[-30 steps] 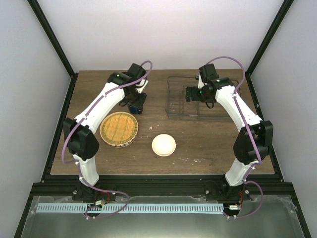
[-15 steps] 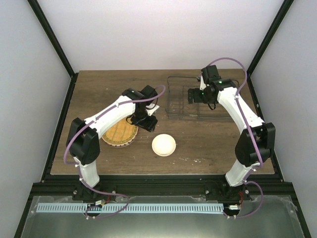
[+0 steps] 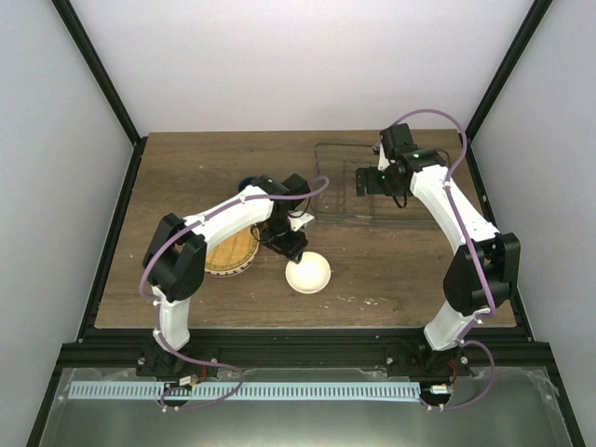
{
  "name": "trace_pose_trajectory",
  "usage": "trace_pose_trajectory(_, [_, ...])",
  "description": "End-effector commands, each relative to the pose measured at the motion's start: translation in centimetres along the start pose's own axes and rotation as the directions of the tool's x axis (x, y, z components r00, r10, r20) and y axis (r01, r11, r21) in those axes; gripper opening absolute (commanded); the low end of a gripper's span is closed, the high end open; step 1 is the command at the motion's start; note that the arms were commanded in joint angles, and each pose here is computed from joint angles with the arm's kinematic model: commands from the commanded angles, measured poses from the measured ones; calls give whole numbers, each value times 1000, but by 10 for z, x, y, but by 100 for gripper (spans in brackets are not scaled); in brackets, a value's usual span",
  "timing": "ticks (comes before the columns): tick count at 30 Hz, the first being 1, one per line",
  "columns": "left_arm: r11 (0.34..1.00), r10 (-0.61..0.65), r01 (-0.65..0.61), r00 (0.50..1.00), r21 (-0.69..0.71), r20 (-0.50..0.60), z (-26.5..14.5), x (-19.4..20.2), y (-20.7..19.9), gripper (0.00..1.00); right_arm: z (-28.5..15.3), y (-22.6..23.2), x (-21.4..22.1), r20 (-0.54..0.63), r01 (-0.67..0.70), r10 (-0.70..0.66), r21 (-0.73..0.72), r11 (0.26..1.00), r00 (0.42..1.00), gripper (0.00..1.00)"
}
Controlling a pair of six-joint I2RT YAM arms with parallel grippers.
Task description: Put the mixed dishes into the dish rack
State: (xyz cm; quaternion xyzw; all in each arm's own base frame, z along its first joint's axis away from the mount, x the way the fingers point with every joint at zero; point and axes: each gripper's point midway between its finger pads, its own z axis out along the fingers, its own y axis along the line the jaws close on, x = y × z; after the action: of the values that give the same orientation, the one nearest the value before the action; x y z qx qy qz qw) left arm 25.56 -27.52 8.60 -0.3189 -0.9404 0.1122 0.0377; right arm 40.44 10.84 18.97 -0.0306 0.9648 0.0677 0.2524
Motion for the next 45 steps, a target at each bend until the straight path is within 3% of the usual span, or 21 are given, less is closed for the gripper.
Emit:
trace_pose_trajectory(1, [999, 41, -40, 999, 22, -12, 8, -4, -4, 60, -18, -8, -6, 38, -16, 15, 22, 1000, 999, 100])
trace_pose_trajectory(17, [996, 69, -67, 996, 53, -47, 42, -12, -4, 55, -27, -15, -1, 39, -33, 31, 40, 999, 999, 100])
trace_pose_trajectory(24, [996, 74, -71, 996, 53, -50, 47, -12, -6, 31, -26, -14, -2, 38, -30, 28, 36, 999, 999, 100])
trace_pose_trajectory(28, [996, 79, -77, 996, 54, -46, 45, -11, -8, 22, -26, -13, -2, 37, -32, 31, 31, 999, 999, 100])
trace_pose_trajectory(32, [995, 85, -83, 996, 54, -38, 38, -9, -9, 15, -26, -12, -2, 40, -32, 31, 26, 999, 999, 100])
trace_pose_trajectory(38, [991, 114, -113, 993, 75, -21, 17, -7, -17, 16, -28, -5, -5, 51, -31, 31, -18, 999, 998, 100])
trace_pose_trajectory(45, [974, 101, -121, 989, 194, 109, -42, -24, -36, 15, -40, 23, -7, 77, -16, 33, -213, 977, 997, 100])
